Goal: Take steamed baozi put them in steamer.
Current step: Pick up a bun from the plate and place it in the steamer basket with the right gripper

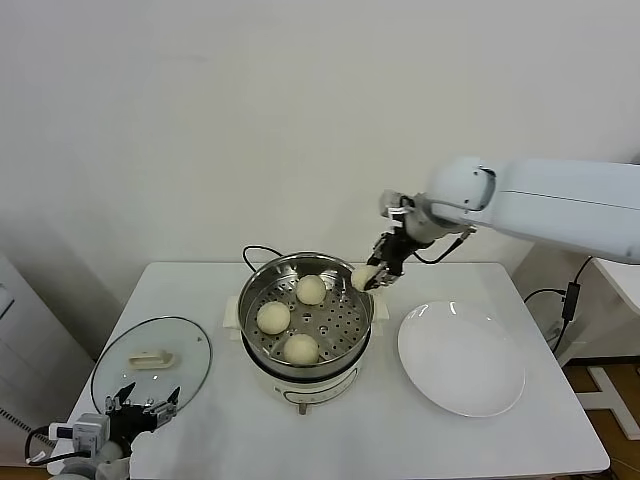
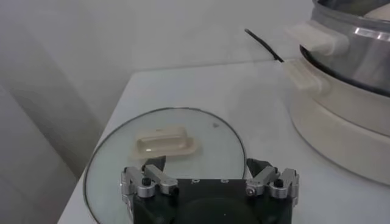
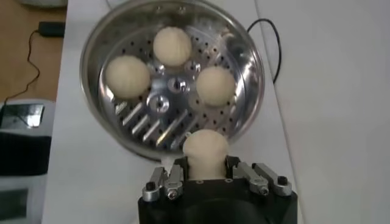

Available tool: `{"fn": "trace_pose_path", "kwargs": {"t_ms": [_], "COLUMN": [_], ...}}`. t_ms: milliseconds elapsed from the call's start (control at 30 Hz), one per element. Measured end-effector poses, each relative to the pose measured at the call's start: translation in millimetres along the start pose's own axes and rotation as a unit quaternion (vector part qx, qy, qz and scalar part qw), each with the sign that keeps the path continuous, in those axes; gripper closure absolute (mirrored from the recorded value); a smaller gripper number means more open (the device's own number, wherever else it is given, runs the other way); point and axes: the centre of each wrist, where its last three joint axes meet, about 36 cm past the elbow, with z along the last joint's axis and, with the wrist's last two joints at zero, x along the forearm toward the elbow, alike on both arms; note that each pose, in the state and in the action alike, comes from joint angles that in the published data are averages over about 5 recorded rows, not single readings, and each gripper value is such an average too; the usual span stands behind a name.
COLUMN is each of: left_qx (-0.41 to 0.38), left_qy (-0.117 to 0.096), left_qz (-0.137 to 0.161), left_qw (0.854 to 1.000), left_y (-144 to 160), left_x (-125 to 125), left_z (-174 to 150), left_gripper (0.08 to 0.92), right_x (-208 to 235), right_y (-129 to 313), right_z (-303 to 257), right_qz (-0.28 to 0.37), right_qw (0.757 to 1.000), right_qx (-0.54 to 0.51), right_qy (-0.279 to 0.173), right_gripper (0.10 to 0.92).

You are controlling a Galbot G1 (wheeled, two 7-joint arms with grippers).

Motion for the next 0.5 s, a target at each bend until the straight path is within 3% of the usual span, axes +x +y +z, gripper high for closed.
{"fn": "trace_pose_path", "kwargs": {"t_ms": [500], "left_qx": [0.008], "left_qy": [-0.001], "left_qz": [-0.004], "left_qw": [1.000], "left_y": [1.3], "left_x": [1.5], "left_z": [1.3], "left_gripper": [0.177], "right_x": [-62.8], "right_y": [14.9], "right_z": [-33.4], "right_qz": [-0.017], "right_qw": [0.999], "right_qx": [0.006], "right_qy": [0.027], "right_gripper": [0.631]}}
